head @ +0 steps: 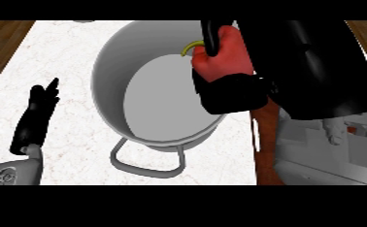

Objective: Pick the bell pepper from the tray and place it in the pot

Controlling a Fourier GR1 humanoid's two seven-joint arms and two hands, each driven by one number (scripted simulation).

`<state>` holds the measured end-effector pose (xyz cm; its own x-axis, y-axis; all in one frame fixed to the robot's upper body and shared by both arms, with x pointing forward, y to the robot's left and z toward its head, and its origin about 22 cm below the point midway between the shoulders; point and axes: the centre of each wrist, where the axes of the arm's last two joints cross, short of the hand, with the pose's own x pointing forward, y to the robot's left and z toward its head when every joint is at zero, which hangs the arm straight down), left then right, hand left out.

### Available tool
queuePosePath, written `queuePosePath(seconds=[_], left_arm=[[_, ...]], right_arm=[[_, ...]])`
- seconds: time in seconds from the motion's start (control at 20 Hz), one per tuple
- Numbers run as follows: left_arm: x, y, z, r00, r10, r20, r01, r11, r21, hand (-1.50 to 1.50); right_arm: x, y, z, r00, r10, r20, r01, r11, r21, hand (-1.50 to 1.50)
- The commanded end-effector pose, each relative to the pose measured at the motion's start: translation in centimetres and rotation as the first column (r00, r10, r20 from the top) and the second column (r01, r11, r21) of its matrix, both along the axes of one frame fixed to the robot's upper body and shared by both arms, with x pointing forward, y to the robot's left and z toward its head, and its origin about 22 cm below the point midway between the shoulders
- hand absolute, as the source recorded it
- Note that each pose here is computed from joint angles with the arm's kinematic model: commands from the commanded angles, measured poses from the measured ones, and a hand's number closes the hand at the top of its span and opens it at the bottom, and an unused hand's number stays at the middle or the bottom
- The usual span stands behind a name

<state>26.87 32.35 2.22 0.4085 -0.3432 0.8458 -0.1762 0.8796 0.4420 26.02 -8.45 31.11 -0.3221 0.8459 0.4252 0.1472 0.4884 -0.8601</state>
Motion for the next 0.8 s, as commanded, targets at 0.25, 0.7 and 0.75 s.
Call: queuePosePath(seconds=[0.25,0.7,0.75], left_arm=[[-0.6,0.8,1.8,1.000,-0.015,0.018,0.015,1.000,0.016,0.00],[0.4,-1.3,0.8,1.000,-0.024,-0.013,0.024,1.000,0.006,0.00],[-0.1,2.5,0.9,1.000,-0.010,0.015,0.010,1.000,0.014,0.00]], right_arm=[[5.6,5.1,-4.7,0.974,-0.014,-0.224,0.012,1.000,-0.010,1.50],[6.1,6.4,-9.8,0.942,0.089,-0.325,0.002,0.964,0.268,-1.50],[6.0,5.8,-8.6,0.943,0.110,-0.314,-0.009,0.951,0.308,-1.50]])
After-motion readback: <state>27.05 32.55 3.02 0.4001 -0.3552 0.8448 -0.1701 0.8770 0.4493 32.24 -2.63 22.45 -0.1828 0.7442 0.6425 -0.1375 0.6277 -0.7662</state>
